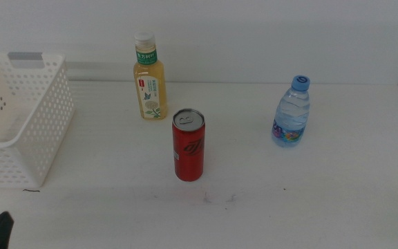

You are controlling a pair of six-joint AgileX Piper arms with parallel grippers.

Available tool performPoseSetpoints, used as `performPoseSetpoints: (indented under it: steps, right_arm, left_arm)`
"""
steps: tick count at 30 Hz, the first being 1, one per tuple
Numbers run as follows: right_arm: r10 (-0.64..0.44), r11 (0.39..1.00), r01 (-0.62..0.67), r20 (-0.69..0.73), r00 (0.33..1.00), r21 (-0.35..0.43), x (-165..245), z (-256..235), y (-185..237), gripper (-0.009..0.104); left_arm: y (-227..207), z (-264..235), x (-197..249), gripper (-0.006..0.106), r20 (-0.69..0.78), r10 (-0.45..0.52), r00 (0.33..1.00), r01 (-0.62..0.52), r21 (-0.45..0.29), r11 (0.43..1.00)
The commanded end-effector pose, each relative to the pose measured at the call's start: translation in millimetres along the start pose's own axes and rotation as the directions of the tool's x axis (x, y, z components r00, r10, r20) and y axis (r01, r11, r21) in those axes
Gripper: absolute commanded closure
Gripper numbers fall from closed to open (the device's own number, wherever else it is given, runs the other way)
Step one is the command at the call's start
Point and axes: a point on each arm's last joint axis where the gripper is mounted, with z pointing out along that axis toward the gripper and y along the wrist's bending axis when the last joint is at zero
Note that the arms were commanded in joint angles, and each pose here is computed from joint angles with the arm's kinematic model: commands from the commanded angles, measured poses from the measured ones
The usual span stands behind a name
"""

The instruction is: Use arms to grab the bottles and put them into the dustbin to the left of the table.

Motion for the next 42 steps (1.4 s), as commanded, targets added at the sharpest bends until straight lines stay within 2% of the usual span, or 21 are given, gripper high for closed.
performPoseSetpoints:
  steps: [1, 4, 6, 9, 12, 14, 20, 27, 31, 38, 42]
  right_arm:
    - [-0.019, 1.0, 0.019, 0.005, 1.0, 0.011, 0, 0, -1, 0.006]
    - [-0.019, 1.0, 0.019, 0.005, 1.0, 0.011, 0, 0, -1, 0.006]
    - [-0.019, 1.0, 0.019, 0.005, 1.0, 0.011, 0, 0, -1, 0.006]
    - [-0.019, 1.0, 0.019, 0.005, 1.0, 0.011, 0, 0, -1, 0.006]
    - [-0.019, 1.0, 0.019, 0.005, 1.0, 0.011, 0, 0, -1, 0.006]
    - [-0.019, 1.0, 0.019, 0.005, 1.0, 0.011, 0, 0, -1, 0.006]
    - [-0.019, 1.0, 0.019, 0.005, 1.0, 0.011, 0, 0, -1, 0.006]
    - [-0.019, 1.0, 0.019, 0.005, 1.0, 0.011, 0, 0, -1, 0.006]
    - [-0.019, 1.0, 0.019, 0.005, 1.0, 0.011, 0, 0, -1, 0.006]
    - [-0.019, 1.0, 0.019, 0.005, 1.0, 0.011, 0, 0, -1, 0.006]
    - [-0.019, 1.0, 0.019, 0.005, 1.0, 0.011, 0, 0, -1, 0.006]
  left_arm:
    - [-2, 1, -5, 0.007, 0.046, -0.013, 0.999, 0.011, 0.036, 0.999]
    - [-10, 14, -14, 0.007, 0.067, -0.005, 0.998, -0.004, 0.13, 0.991]
    - [-22, 26, -18, 0.007, 0.072, 0.001, 0.997, -0.018, 0.234, 0.972]
    - [-47, 44, -15, 0.007, 0.037, 0.004, 0.999, -0.019, 0.411, 0.911]
    - [-68, 57, -5, 0.007, -0.029, -0.009, 1.0, 0.022, 0.491, 0.871]
    - [-78, 63, 0, 0.007, -0.011, 0.02, 1.0, -0.011, 0.517, 0.856]
    - [-89, 83, 11, 0.007, 0.086, 0.013, 0.996, -0.055, 0.514, 0.856]
    - [-90, 93, 34, 0.007, -0.032, 0.091, 0.995, -0.064, 0.484, 0.873]
    - [-90, 97, 31, 0.007, -0.024, 0.071, 0.997, -0.052, 0.461, 0.886]
    - [-102, 108, 19, 0.007, 0.032, 0.04, 0.999, -0.05, 0.481, 0.876]
    - [-119, 129, 19, 0.007, 0.021, 0.08, 0.997, -0.08, 0.492, 0.867]
